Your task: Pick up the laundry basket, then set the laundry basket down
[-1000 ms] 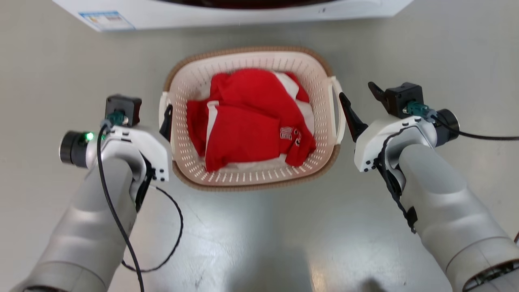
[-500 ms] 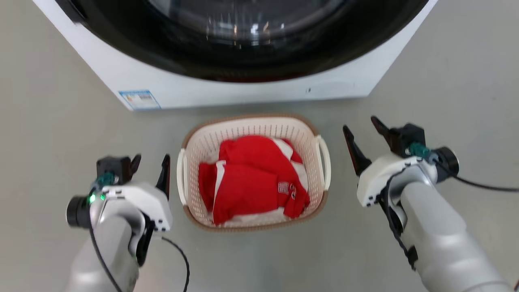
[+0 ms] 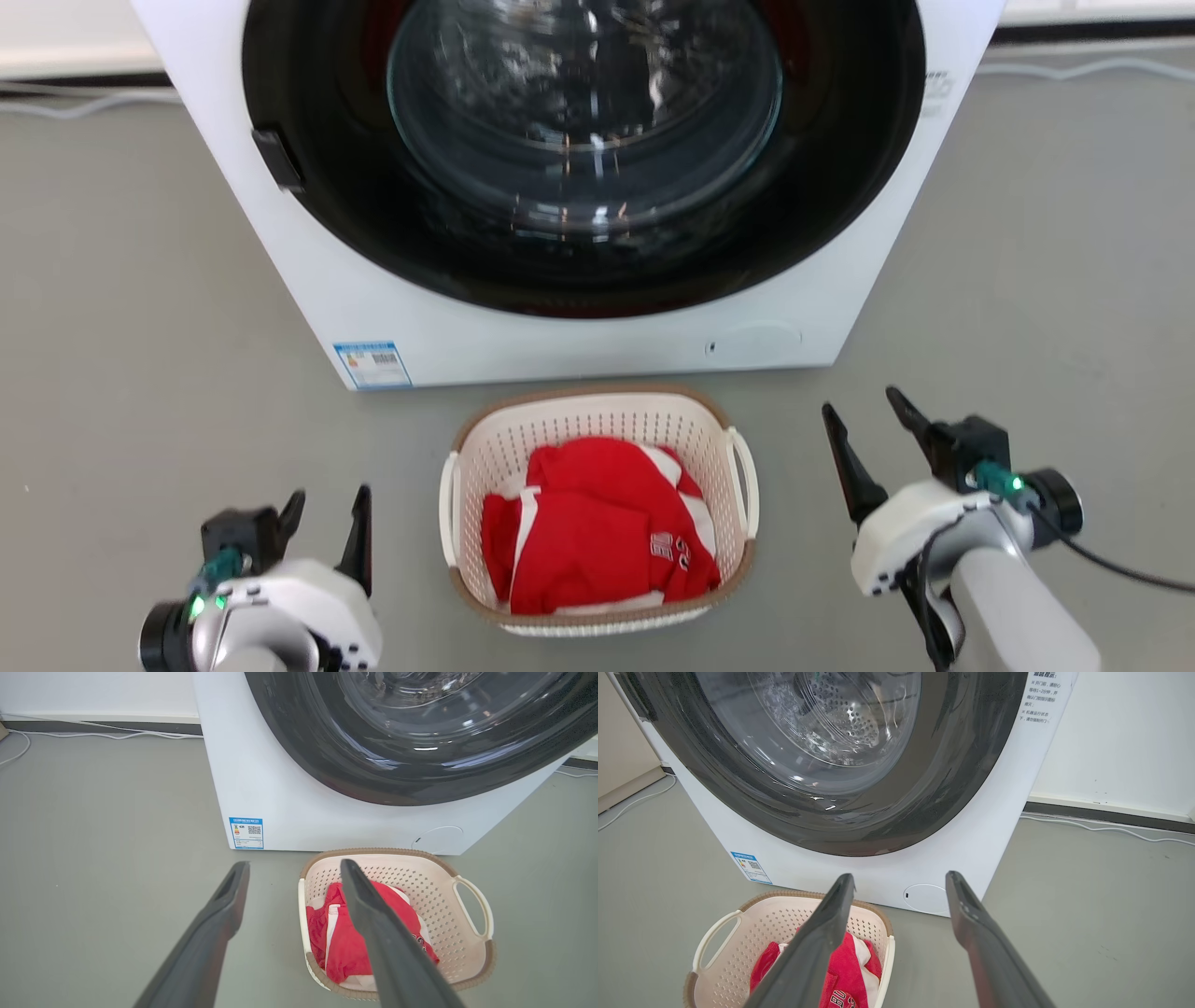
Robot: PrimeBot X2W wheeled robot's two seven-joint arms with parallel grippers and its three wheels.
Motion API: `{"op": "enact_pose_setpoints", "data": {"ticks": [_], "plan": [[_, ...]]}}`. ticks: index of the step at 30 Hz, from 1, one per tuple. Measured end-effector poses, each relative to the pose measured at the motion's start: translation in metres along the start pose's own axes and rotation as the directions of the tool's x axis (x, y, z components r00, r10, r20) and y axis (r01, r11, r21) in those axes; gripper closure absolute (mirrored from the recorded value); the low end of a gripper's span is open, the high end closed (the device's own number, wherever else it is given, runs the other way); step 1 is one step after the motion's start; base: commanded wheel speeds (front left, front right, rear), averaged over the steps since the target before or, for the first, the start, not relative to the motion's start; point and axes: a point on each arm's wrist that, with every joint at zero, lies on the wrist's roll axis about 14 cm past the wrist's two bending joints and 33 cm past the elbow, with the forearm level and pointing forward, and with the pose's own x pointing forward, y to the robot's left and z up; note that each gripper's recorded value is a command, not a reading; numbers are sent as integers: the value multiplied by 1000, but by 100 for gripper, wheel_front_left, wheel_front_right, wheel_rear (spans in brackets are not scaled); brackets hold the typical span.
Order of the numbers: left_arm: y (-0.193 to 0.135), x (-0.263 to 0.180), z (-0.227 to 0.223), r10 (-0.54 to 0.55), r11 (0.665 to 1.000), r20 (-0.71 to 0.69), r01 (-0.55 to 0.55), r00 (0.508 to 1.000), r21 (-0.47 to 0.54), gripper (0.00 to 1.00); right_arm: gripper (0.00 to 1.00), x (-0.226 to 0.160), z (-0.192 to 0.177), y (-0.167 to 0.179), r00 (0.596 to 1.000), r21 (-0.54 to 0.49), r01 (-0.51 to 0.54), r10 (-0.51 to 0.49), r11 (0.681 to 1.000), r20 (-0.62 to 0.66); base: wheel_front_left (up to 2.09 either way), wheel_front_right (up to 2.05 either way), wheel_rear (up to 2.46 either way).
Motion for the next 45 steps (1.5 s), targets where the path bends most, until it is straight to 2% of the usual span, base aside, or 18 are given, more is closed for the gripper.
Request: {"op": "enact_pose_setpoints", "data": {"ticks": [10, 16, 27, 38, 39, 45], "plan": [[18, -51, 16, 63, 997, 112, -58, 992, -46, 0, 0, -51, 25, -1, 991, -3, 32, -31, 999, 133, 0, 0, 0], [29, -64, 26, 97, 995, 161, -91, 982, -43, 0, 0, -66, 24, -5, 986, 6, 56, -56, 998, 155, 0, 0, 0], [35, -95, 30, 163, 984, 220, -141, 962, -112, 0, 0, -93, 18, -10, 979, 49, 100, -107, 994, 173, 0, 0, 0], [32, -100, 36, 160, 984, 248, -135, 956, -116, 0, 0, -102, 17, -11, 976, 57, 112, -121, 992, 183, 0, 0, 0], [31, -100, 37, 156, 985, 250, -130, 956, -115, 100, 100, -103, 17, -11, 975, 58, 113, -122, 992, 183, 0, 0, 0], [26, -102, 9, 162, 980, 170, -139, 972, -139, 100, 100, -111, -16, -6, 989, 72, 112, -118, 991, 90, 0, 0, 0]]}}
